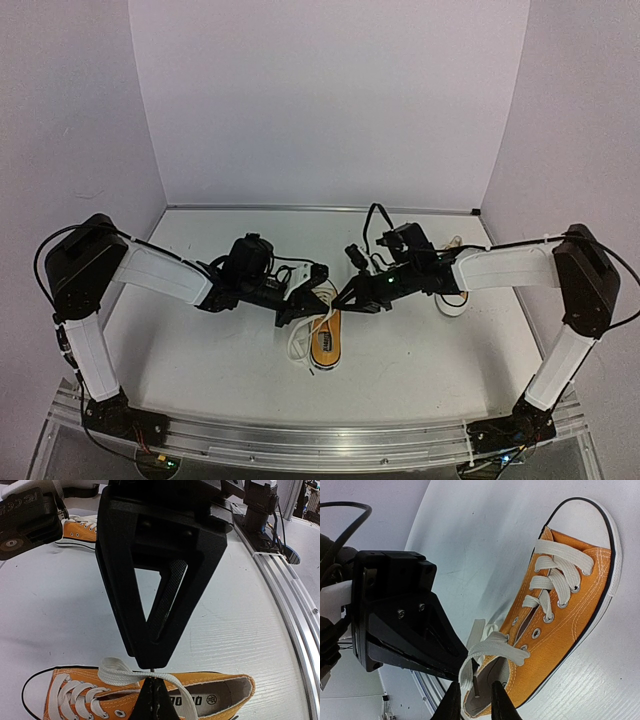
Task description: Tie the shoes
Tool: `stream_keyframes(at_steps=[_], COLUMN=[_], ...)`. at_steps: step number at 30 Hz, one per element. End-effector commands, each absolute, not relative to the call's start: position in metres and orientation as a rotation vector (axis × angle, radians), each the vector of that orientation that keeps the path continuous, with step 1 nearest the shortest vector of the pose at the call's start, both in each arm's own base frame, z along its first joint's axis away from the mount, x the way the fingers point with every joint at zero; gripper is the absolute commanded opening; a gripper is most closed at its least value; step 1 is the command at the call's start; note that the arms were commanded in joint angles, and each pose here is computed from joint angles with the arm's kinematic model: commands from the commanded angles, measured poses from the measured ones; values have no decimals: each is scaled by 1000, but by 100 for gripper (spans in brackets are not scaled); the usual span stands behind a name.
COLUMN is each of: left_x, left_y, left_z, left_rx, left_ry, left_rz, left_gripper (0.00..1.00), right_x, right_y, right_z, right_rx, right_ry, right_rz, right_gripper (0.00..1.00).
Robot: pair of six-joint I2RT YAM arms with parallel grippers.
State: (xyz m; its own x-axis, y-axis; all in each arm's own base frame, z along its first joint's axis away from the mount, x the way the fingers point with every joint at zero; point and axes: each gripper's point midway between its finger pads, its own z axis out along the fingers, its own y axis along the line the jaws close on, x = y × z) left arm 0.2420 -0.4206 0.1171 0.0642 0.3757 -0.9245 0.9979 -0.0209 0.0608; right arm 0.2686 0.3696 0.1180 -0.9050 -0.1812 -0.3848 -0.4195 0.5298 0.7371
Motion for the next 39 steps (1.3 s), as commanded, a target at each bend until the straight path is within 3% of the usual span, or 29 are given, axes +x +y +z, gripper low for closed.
stream_keyframes(at_steps=[1,23,34,39], left_x=[246,249,249,250], left_y=[-423,-424,-425,-424], left_z=[124,124,123,123], left_rx=[1519,1525,1528,1527], left_ry=[1395,1397,1396,1399], left_rz=[-932,-915,-922,-914], left_gripper=[0,0,0,0], right_x=[269,263,267,267], right_y=[377,376,378,377], right_z=[122,112,113,113], right_rx=[-522,-539,-536,-536], right_ry=[2476,2502,2493,2493], right_rz=[1357,1377,1367,1361], right_gripper=[19,17,11,0])
